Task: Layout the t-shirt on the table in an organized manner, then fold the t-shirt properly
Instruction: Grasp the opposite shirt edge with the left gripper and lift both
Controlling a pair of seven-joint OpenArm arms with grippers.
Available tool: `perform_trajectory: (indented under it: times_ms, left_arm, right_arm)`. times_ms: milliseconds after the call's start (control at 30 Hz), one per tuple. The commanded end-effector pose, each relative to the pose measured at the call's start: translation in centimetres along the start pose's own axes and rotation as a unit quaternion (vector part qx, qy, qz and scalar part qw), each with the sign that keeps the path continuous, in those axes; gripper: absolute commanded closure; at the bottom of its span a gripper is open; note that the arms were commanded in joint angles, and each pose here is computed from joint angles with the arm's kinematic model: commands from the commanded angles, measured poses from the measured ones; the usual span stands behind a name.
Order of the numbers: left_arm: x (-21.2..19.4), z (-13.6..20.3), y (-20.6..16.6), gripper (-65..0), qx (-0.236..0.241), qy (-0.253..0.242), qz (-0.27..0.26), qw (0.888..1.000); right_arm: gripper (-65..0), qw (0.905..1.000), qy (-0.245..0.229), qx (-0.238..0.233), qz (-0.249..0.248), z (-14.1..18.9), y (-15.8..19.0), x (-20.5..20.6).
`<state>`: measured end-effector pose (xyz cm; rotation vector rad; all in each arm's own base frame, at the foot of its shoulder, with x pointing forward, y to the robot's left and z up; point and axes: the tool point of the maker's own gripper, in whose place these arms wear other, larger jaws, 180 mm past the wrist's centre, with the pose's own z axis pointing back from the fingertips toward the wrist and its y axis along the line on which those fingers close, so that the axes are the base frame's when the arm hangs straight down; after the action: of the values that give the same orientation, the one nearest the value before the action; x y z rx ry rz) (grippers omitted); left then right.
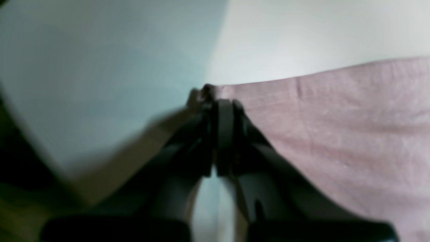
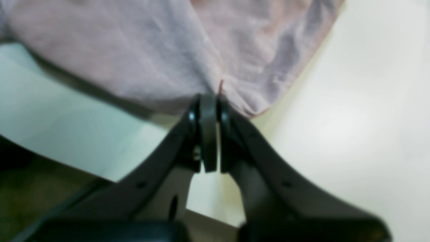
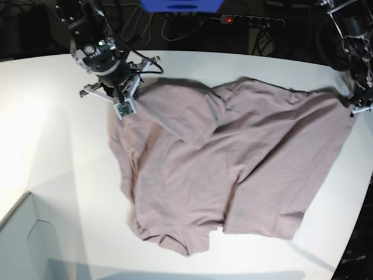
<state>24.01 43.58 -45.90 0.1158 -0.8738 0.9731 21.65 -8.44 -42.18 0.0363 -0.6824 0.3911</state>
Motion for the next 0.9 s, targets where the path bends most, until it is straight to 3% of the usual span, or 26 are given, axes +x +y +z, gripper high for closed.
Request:
perform_trajectory:
  times_ms: [0,133,300,533,667,867]
  left_arm:
    - [2.9,0.3,-0.9,-0.1,-0.015,-0.036,-0.007,0.999]
    - [2.8,0.9,-0.6,-0.1,-0.016,-0.039,-0.016,0.999]
    - [1.5,1.7,0.9,-0.1,-0.006,-0.032,-0.021,0.999]
    - [0.3,4.4,3.9,-0.1,0.019,-0.049,0.021,0.998]
    - [1.1,6.5,4.4,-0.1,0.018,-0.076,0.024,0.997]
    - [3.6,9.1,3.4,-0.1,0.003,-0.125,0.026,0.992]
  right_arm:
    - [0.0,0.9999,-0.010,-0.008,-0.001,0.2,-0.6,0.6]
    - [0.0,0.9998,-0.006,-0.017,-0.006,0.2,-1.2,0.3]
    - [0.0,0.9988,0.044,-0.019,-0.003,-0.7,-1.6,-2.7]
    - [0.0,0.9984,0.048,-0.029,0.011,0.0,-2.9,-5.5]
    - [0.0,0.9985,0.028,-0.047,-0.003,1.1,-4.2,-5.9]
    - [0.0,0.9953,-0.050,-0.079,-0.023,4.7,-5.8,-3.5]
